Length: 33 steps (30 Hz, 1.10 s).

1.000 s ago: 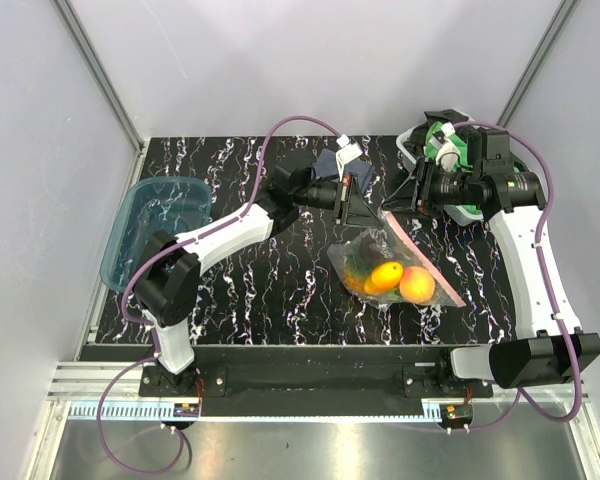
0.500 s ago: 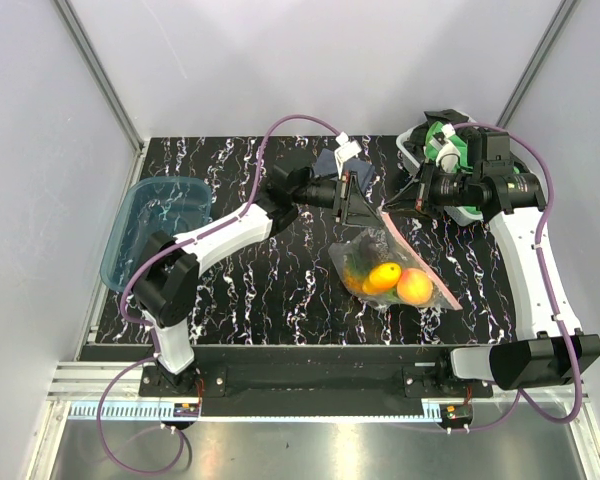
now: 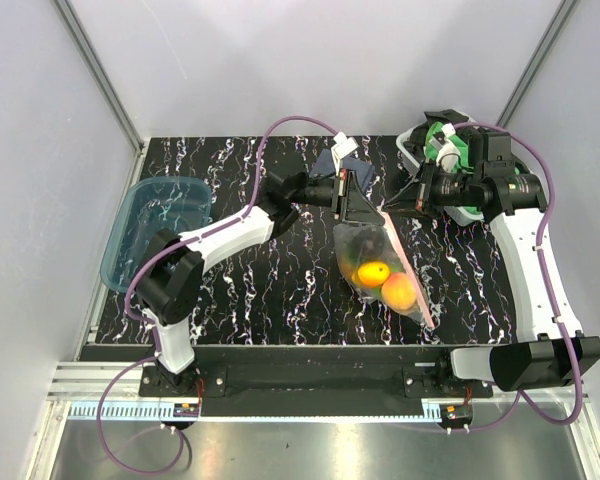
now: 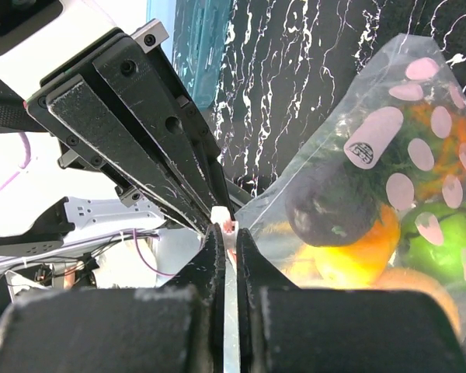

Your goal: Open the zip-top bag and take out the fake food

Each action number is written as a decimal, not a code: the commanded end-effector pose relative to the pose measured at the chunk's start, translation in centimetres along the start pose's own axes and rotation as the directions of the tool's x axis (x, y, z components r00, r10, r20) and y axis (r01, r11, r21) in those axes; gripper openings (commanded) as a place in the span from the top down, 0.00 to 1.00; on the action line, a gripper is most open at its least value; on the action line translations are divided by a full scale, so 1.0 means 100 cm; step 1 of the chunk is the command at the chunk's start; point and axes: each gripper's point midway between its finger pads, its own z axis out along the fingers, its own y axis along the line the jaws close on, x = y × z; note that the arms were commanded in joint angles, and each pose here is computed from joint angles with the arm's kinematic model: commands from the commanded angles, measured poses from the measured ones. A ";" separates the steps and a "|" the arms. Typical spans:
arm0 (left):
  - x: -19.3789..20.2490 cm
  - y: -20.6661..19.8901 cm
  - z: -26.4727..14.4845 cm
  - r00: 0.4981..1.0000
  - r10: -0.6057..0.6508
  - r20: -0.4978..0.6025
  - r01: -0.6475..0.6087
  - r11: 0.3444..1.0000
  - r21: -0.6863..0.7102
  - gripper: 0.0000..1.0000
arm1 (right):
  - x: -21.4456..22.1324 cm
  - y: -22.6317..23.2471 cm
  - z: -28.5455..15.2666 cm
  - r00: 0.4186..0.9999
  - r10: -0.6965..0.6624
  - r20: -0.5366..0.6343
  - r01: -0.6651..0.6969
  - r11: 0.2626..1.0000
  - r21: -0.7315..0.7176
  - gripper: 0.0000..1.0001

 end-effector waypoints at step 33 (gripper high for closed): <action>-0.094 0.036 -0.055 0.942 0.020 0.336 0.071 0.964 -0.256 1.00 | 0.072 -0.039 -0.015 0.998 0.067 0.014 -0.069 0.988 0.138 1.00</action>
